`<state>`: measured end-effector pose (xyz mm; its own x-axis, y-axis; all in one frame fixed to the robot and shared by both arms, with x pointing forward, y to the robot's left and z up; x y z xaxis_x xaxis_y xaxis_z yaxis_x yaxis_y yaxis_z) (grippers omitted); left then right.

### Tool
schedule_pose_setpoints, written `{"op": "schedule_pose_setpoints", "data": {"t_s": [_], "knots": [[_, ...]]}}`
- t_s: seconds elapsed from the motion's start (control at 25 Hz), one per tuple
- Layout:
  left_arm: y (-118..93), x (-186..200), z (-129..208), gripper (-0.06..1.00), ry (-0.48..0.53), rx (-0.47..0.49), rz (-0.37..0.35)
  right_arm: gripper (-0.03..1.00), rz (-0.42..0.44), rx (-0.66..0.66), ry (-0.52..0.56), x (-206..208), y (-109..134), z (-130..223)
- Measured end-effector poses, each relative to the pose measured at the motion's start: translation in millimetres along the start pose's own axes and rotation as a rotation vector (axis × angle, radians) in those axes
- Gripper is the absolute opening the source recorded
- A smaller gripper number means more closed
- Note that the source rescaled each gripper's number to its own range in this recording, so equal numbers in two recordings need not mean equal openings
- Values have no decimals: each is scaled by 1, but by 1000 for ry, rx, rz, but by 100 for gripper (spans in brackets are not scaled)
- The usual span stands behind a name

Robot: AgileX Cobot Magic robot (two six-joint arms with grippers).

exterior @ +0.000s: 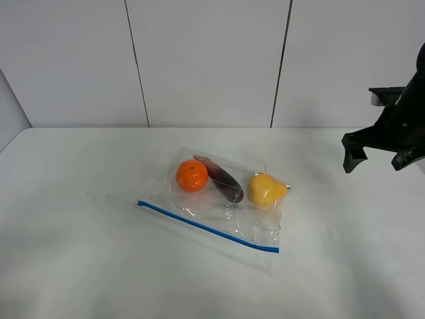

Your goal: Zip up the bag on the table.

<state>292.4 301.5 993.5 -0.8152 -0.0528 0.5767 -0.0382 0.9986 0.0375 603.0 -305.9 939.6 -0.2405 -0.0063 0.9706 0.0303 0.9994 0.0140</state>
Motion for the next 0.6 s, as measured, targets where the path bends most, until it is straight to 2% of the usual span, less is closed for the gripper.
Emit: {"op": "schedule_pose_setpoints", "data": {"t_s": [0.32, 0.6], "knots": [[0, 0, 0, 100, 0, 0, 0, 100, -10, 17, -144, 53, 2, 32], [0, 0, 0, 100, 0, 0, 0, 100, -12, 21, -274, 96, 3, 80]]}}
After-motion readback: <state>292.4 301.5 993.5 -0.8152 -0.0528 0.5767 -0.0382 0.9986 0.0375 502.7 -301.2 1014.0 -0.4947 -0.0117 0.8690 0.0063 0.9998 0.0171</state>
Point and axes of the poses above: a point on each arm's last joint axis where the gripper is mounted, x pointing back along that axis away from the gripper, y along the wrist's bending axis when the last joint is at zero, z = x × y, the point moved 8 cm from there along -x, pointing out along that axis toward the gripper, and after that the axes turned 5 degrees about -x, right-handed, at the moved point
